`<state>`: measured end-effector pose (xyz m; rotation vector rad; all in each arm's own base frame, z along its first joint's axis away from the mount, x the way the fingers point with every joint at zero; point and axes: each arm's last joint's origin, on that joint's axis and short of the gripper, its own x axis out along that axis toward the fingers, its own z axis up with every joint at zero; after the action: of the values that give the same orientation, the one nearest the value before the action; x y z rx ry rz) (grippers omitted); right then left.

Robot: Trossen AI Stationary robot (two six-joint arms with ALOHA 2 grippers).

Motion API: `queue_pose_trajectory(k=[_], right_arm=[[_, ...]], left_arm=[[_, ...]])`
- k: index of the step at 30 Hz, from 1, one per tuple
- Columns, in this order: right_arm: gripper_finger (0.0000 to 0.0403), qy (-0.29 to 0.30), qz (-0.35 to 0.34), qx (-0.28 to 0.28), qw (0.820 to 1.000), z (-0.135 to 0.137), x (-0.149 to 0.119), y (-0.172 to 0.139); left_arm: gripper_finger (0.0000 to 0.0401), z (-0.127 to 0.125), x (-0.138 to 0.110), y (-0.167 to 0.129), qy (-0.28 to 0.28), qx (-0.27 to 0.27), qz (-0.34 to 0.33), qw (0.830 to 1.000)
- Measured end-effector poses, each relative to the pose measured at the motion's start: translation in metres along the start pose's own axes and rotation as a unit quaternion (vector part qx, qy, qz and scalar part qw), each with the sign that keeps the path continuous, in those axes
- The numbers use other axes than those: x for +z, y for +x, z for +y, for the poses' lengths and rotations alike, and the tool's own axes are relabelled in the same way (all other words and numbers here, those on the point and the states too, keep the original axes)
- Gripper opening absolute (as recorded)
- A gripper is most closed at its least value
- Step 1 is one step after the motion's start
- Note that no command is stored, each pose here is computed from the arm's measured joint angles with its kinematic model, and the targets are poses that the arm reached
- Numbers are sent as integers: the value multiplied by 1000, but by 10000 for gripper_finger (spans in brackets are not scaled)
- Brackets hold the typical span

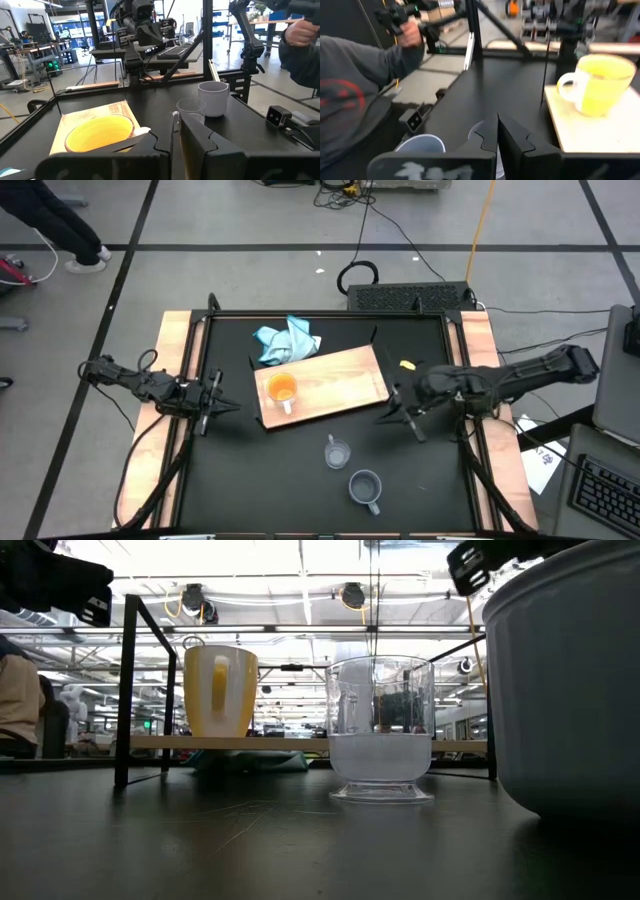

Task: Stack small to large cups/mugs on shelf
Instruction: Put the gray mug on the shelf

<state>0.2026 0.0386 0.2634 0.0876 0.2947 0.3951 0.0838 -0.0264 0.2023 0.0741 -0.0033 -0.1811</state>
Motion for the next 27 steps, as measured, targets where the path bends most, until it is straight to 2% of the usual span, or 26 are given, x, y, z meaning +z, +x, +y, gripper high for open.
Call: queue_pose_trajectory(k=[9,12,16,20,27], right_arm=[[0,-14,90,38,995,18,34,27],[0,-50,121,33,991,32,44,36],[0,-72,173,12,982,42,48,48],[0,-74,197,18,977,49,53,61],[0,-32,241,34,969,51,43,80]], left_arm=[[33,0,0,0,0,0,0,1000],[33,0,0,0,0,0,0,1000],[33,0,0,0,0,0,0,1000],[33,0,0,0,0,0,0,1000],[33,0,0,0,0,0,0,1000]])
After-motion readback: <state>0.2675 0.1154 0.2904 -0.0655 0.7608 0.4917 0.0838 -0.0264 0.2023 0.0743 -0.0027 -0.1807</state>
